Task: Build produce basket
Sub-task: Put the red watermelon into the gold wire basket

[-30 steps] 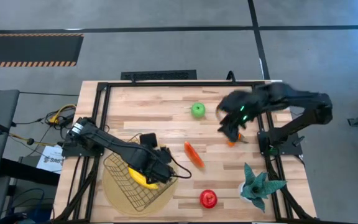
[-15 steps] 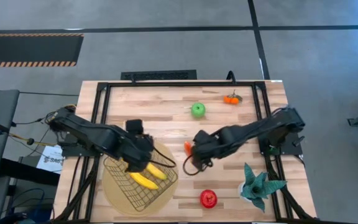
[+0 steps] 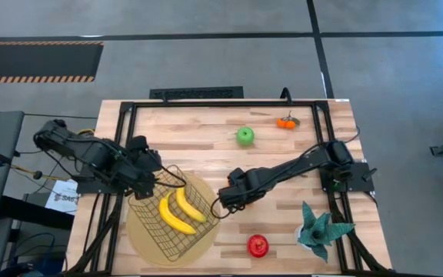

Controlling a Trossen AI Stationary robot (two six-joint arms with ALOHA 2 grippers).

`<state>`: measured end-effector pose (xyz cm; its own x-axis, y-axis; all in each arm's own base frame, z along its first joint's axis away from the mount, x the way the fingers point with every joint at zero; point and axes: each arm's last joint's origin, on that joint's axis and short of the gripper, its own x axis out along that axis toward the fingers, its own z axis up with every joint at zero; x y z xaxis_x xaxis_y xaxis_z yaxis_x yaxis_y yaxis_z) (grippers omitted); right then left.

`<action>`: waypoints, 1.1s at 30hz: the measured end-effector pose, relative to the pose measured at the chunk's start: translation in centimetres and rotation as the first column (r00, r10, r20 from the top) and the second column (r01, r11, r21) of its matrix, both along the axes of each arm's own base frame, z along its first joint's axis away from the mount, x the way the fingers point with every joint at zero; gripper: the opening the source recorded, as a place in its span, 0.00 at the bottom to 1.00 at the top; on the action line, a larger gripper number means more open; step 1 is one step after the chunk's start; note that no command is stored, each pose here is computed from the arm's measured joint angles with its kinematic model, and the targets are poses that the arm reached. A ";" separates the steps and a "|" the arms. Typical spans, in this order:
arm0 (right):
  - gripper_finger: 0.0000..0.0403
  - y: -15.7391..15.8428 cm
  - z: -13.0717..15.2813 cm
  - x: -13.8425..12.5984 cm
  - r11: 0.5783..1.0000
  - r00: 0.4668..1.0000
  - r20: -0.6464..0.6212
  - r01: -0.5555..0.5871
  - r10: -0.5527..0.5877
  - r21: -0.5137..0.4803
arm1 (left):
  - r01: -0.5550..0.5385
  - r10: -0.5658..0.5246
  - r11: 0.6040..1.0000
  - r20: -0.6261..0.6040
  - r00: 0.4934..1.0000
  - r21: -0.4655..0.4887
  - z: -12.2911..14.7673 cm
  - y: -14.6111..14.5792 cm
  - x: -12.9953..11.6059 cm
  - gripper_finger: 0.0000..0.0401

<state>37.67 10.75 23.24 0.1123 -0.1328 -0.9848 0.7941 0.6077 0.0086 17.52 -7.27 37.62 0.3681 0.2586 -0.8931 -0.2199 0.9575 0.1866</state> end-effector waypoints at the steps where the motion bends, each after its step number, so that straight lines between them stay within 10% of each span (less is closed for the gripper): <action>1: 0.57 -0.2 -0.2 0.2 1.000 1.000 0.001 0.000 0.000 0.001 | -0.004 0.004 1.000 -0.005 1.000 0.001 -0.3 0.1 -0.3 0.78; 33: 0.47 -3.7 -6.0 1.0 0.996 0.995 0.093 0.012 -0.020 0.090 | -0.034 0.034 0.999 -0.020 0.999 0.000 -1.3 0.2 -0.5 0.78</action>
<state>38.69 7.07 17.19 0.2033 -0.0474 -0.9780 0.7968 0.5885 0.1372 16.98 -7.03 36.34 0.3410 0.2708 -0.9002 -0.2490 0.9494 0.1913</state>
